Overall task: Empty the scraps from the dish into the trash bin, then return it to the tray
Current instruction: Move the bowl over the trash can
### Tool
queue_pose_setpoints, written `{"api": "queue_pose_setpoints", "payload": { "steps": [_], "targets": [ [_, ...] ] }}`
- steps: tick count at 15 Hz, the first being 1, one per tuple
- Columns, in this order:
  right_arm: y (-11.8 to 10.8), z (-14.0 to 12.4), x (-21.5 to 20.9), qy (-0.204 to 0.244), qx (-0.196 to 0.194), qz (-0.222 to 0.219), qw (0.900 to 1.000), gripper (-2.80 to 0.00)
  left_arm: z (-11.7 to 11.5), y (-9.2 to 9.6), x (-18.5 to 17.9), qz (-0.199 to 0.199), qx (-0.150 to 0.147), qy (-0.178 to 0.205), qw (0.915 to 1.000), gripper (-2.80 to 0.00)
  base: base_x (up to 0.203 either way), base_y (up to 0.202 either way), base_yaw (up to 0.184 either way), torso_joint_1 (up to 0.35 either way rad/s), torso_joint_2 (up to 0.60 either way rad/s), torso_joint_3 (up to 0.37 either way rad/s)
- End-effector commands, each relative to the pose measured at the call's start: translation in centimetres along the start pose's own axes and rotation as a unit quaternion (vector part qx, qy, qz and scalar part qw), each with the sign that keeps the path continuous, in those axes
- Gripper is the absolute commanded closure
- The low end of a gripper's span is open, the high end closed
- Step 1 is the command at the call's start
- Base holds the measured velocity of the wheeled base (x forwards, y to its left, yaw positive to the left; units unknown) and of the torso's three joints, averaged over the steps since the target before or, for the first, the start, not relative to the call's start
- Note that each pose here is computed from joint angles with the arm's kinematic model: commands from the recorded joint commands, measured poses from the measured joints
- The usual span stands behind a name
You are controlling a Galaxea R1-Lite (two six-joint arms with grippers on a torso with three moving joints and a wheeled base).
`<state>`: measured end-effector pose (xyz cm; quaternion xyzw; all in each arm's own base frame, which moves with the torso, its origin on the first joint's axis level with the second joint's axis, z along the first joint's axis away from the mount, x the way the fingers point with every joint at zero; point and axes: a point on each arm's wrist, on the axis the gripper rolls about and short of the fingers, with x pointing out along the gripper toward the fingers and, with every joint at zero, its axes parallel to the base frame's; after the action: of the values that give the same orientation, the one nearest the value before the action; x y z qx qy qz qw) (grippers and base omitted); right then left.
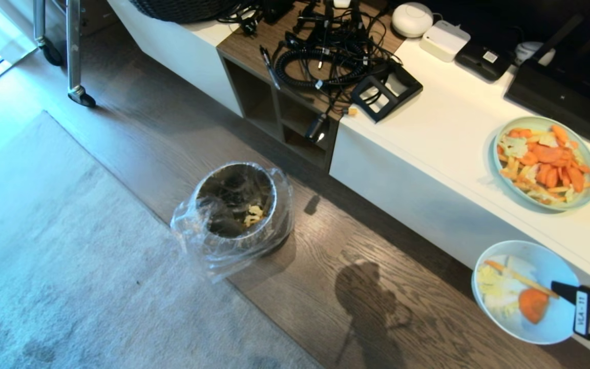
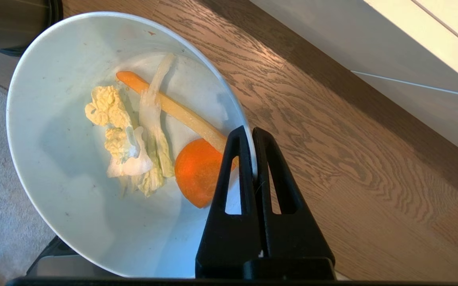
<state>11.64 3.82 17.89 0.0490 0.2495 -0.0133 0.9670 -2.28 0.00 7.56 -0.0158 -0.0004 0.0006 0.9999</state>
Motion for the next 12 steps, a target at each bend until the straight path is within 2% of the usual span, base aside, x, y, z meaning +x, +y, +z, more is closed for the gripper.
{"api": "queue_pose_setpoints", "payload": {
  "steps": [1,12],
  "targets": [
    [0.00,-0.03,0.10,0.003,0.002,-0.002,1.000,0.00,0.00,0.00,0.00,0.000,0.000,0.000,1.0000,0.00,0.000,0.000,0.000,0.000,0.00,0.000],
    [-0.12,-0.42,0.14,0.006,0.000,-0.010,1.000,0.00,0.00,0.00,0.00,0.000,0.000,0.000,1.0000,0.00,0.000,0.000,0.000,0.000,0.00,0.000]
  ]
}}
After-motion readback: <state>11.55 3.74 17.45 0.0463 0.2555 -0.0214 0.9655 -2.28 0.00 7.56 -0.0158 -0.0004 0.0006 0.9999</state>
